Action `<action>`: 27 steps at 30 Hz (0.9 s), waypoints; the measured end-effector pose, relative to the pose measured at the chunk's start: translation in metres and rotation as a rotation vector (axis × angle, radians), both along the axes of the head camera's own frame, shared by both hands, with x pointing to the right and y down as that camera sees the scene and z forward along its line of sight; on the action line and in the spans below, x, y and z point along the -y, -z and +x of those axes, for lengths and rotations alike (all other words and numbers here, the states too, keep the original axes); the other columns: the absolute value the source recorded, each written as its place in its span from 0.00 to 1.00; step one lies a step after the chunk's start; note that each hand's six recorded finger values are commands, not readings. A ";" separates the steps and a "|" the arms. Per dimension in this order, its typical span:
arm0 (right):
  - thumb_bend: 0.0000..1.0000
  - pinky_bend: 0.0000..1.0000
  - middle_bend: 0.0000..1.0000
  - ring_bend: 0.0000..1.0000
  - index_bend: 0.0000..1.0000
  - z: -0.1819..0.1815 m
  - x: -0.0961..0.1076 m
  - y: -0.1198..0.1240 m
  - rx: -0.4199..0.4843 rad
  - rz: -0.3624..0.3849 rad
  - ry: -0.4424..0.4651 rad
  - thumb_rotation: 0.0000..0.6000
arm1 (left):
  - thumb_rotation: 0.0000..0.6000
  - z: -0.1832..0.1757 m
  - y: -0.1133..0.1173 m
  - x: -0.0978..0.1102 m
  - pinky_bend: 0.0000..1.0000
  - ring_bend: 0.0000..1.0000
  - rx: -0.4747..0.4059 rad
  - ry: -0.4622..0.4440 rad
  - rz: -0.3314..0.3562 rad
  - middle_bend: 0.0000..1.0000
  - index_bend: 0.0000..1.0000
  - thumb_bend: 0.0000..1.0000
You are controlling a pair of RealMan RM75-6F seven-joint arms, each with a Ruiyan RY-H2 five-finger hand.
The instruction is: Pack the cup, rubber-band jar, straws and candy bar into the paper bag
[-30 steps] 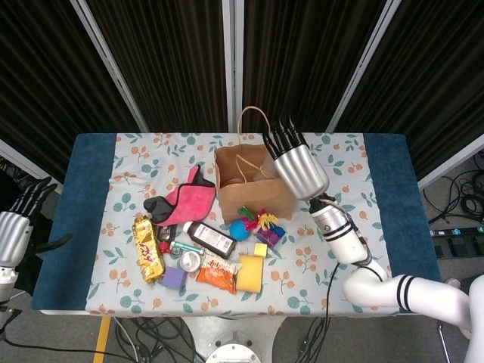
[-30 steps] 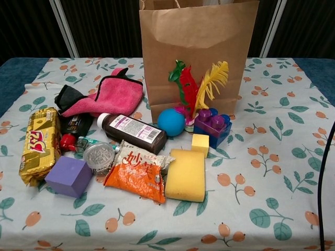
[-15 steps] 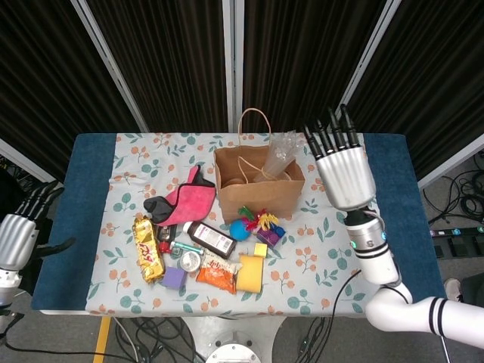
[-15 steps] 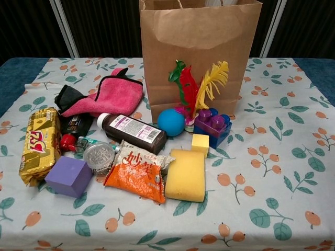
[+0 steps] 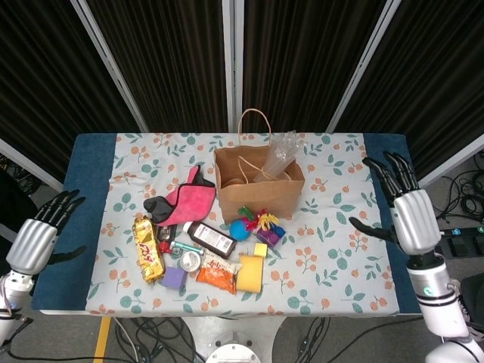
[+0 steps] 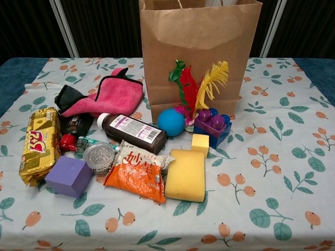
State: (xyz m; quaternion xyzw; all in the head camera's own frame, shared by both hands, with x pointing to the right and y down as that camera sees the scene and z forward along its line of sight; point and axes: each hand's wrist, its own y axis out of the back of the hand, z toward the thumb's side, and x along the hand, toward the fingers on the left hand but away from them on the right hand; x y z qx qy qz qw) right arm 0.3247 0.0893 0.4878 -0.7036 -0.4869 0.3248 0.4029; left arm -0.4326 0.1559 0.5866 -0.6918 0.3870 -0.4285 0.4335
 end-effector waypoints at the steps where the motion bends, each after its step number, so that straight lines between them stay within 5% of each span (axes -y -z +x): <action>1: 0.00 0.00 0.16 0.00 0.07 0.004 -0.011 0.001 0.035 -0.035 0.018 1.00 | 1.00 0.002 -0.001 0.000 0.20 0.08 0.013 -0.013 -0.004 0.16 0.14 0.03; 11: 0.00 0.00 0.16 0.00 0.07 0.022 -0.074 0.021 0.045 -0.195 0.121 1.00 | 1.00 0.030 -0.021 -0.012 0.22 0.09 0.179 -0.305 -0.087 0.18 0.16 0.03; 21: 0.00 0.00 0.16 0.00 0.07 0.030 -0.075 0.021 0.045 -0.216 0.081 1.00 | 1.00 0.078 -0.035 -0.019 0.27 0.14 0.225 -0.727 -0.088 0.24 0.21 0.05; 27: 0.00 0.00 0.15 0.00 0.07 0.031 -0.074 0.016 0.036 -0.226 0.052 1.00 | 1.00 0.089 -0.061 -0.012 0.26 0.14 0.294 -0.898 -0.104 0.25 0.23 0.06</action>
